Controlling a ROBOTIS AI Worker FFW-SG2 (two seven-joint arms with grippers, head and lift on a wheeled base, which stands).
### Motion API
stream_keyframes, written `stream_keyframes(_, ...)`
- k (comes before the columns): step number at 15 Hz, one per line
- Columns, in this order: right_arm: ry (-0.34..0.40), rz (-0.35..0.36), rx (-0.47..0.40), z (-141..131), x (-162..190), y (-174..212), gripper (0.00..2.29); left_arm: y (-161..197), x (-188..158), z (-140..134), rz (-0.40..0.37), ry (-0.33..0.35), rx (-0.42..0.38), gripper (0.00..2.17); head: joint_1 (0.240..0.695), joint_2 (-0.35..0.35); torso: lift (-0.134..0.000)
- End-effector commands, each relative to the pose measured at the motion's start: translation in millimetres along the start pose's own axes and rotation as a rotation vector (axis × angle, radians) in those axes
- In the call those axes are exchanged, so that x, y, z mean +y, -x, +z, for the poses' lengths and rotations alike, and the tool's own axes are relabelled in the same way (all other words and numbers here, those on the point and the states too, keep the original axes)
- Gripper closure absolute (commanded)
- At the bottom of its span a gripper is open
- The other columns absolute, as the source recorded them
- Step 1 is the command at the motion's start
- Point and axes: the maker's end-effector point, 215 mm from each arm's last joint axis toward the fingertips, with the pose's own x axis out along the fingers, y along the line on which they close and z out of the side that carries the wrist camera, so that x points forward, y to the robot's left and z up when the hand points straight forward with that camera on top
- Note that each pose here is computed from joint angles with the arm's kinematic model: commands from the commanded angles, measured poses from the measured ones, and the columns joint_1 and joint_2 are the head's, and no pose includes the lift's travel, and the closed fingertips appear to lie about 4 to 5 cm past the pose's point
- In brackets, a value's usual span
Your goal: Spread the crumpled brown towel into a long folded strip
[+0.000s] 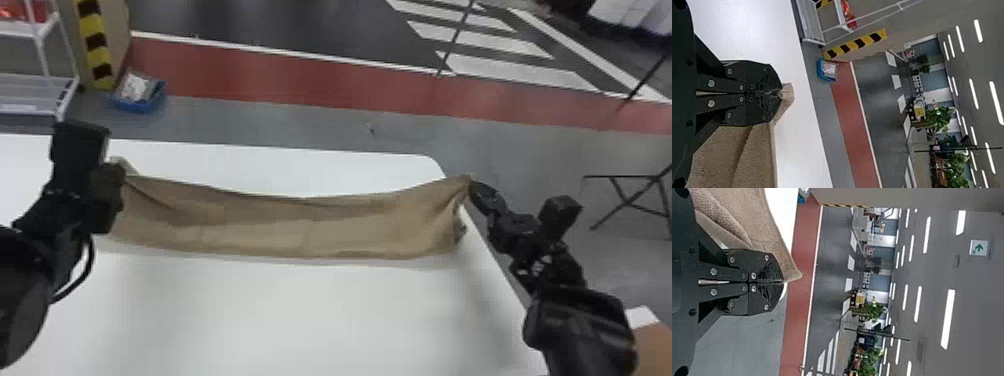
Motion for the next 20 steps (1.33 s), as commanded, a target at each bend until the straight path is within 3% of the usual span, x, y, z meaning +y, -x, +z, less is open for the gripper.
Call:
stream_keyframes(1, 0.004, -0.005, -0.009, 1.5, -1.6, 2.8, 1.59, 1.0, -0.6, 1.2, 0.002, -0.001, -0.007, 1.28, 0.692, -0.306, -0.124)
stream_keyframes(4, 0.021, -0.002, -0.020, 6.8, -1.4, 13.5, 1.58, 13.7, 19.2, 9.5, 0.029, 0.022, -0.035, 1.28, 0.691, -0.305, -0.124)
stream_keyframes(7, 0.030, 0.033, -0.053, 35.7, 9.4, 9.5, 1.59, 36.9, 45.5, 27.7, 0.057, 0.038, -0.070, 1.28, 0.686, -0.296, -0.124)
stream_keyframes(11, 0.017, 0.127, -0.071, 74.8, 57.2, -25.4, 1.58, 85.4, 103.7, 35.1, 0.160, -0.001, -0.075, 1.28, 0.655, -0.238, -0.124)
stream_keyframes(13, 0.037, 0.173, -0.100, 110.3, 83.5, -56.6, 1.58, 98.1, 138.7, 29.1, 0.214, 0.001, -0.057, 1.28, 0.643, -0.194, -0.124)
stream_keyframes(16, 0.080, 0.225, -0.110, 143.1, 113.0, -103.9, 1.59, 92.5, 186.2, 27.0, 0.276, 0.040, -0.045, 1.28, 0.603, -0.098, -0.124)
stream_keyframes(19, 0.108, 0.222, -0.145, 181.6, 111.4, -134.3, 1.58, 60.6, 211.0, 58.6, 0.282, 0.086, -0.101, 1.28, 0.568, -0.041, -0.124)
stream_keyframes(20, 0.114, 0.218, -0.161, 193.1, 108.1, -140.0, 1.58, 50.0, 216.1, 74.2, 0.280, 0.108, -0.131, 1.28, 0.535, -0.023, -0.124)
